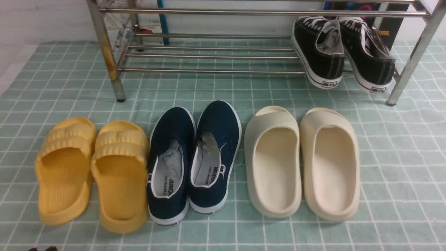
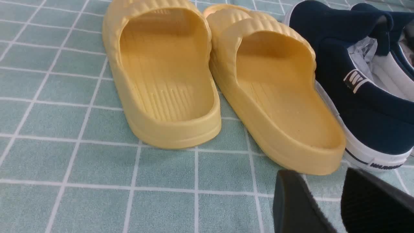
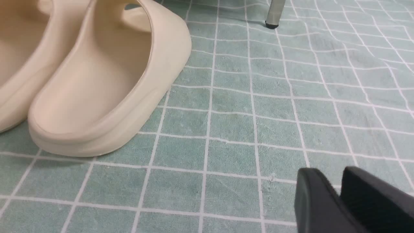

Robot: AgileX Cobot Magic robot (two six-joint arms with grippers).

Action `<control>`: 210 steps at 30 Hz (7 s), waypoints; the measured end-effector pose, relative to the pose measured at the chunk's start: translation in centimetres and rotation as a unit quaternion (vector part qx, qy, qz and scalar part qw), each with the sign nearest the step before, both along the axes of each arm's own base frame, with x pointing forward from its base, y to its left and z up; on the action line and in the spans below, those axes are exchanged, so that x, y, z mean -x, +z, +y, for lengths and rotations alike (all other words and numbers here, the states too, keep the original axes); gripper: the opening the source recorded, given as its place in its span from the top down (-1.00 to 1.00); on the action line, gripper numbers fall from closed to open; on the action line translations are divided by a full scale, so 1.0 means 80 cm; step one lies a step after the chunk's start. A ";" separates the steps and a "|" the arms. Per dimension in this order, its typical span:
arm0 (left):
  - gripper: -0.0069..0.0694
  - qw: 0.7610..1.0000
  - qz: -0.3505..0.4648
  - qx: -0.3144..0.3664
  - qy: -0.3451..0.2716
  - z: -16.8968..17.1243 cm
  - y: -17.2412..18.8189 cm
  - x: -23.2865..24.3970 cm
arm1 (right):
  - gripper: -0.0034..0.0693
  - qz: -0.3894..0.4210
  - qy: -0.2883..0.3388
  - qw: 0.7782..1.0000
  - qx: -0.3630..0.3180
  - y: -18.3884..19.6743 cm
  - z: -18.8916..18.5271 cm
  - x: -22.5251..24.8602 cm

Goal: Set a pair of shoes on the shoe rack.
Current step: Use the left arm to grab the shoe closest to it, then use the left arm to put a shoe into the shoe rack

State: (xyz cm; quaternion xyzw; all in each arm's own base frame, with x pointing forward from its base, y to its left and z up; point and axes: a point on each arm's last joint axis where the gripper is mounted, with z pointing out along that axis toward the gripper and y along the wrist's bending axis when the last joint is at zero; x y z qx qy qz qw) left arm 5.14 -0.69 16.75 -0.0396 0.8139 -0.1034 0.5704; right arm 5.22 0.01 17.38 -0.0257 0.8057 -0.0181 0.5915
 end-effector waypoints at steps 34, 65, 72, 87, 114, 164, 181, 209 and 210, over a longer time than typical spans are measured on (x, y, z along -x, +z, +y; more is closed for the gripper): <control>0.19 1.000 -0.012 0.001 0.000 0.000 0.002 -0.001 | 0.34 0.000 0.000 1.000 0.000 0.000 0.000 0.000; 0.19 0.802 -0.567 0.170 -0.075 -0.003 0.187 0.056 | 0.26 0.000 0.000 1.000 0.000 0.000 0.000 0.000; 0.19 0.775 -0.613 0.068 -0.138 -0.019 0.275 0.088 | 0.25 0.000 0.000 1.000 0.000 0.000 0.000 0.000; 0.85 0.990 0.006 0.043 0.136 0.011 0.211 -0.120 | 0.25 0.000 0.000 1.000 0.000 0.000 0.000 0.000; -0.01 0.900 0.430 0.027 -0.071 -0.117 0.071 -0.283 | 0.25 0.000 0.000 1.000 0.000 0.000 0.000 0.000; 0.77 0.950 0.312 -0.005 0.006 -0.142 0.130 -0.586 | 0.25 0.000 0.000 1.000 0.000 0.000 0.000 0.000; 0.49 0.961 0.265 0.063 0.049 -0.142 0.121 -0.606 | 0.25 0.000 0.000 1.000 0.000 0.000 0.000 0.000; 0.18 0.939 0.336 -0.004 -0.071 -0.132 0.249 -0.468 | 0.25 0.000 0.000 1.000 0.000 0.000 0.000 0.000; 0.18 0.931 0.357 -0.002 -0.077 -0.133 0.245 -0.450 | 0.25 0.000 0.000 1.000 0.000 0.000 0.000 0.000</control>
